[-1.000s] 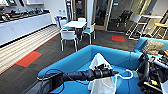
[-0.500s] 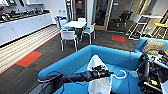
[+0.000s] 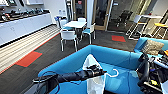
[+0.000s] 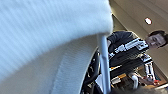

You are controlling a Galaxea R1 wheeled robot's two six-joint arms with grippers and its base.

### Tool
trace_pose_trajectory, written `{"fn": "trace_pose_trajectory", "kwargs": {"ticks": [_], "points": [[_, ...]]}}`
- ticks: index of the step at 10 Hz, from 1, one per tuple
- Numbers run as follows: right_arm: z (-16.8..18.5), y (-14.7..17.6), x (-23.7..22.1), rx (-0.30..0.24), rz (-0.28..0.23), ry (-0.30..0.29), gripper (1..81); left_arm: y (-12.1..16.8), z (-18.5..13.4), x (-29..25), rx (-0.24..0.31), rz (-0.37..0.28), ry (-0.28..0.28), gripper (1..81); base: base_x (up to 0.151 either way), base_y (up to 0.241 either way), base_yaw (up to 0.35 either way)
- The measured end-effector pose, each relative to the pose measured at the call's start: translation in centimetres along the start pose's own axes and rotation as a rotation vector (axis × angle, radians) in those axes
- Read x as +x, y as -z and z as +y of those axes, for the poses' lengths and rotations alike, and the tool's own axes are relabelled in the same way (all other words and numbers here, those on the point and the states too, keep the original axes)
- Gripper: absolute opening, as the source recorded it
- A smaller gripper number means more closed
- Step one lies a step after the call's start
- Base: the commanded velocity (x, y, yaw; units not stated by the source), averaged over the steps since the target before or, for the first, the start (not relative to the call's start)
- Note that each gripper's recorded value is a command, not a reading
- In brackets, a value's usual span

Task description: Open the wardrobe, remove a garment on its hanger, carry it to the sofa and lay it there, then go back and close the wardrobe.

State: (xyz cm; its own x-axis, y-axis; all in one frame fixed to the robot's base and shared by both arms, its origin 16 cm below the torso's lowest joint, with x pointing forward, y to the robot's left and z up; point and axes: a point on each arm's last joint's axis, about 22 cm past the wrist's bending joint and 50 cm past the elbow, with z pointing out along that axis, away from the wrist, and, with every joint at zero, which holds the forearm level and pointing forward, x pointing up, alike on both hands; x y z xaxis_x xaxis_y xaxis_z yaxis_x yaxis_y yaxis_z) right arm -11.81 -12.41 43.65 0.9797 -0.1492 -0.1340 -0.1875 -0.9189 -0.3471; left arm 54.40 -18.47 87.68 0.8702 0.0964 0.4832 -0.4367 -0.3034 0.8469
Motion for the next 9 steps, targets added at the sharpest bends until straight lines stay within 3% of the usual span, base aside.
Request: {"fn": "trace_pose_trajectory", "kwargs": {"ticks": [9], "points": [[0.0, 0.0, 0.0, 0.000, 0.000, -0.002, 81.1, 9.7, -12.6, 0.5, 0.225, 0.044, -0.026, 1.0, 0.000, 0.000, 0.000]]}}
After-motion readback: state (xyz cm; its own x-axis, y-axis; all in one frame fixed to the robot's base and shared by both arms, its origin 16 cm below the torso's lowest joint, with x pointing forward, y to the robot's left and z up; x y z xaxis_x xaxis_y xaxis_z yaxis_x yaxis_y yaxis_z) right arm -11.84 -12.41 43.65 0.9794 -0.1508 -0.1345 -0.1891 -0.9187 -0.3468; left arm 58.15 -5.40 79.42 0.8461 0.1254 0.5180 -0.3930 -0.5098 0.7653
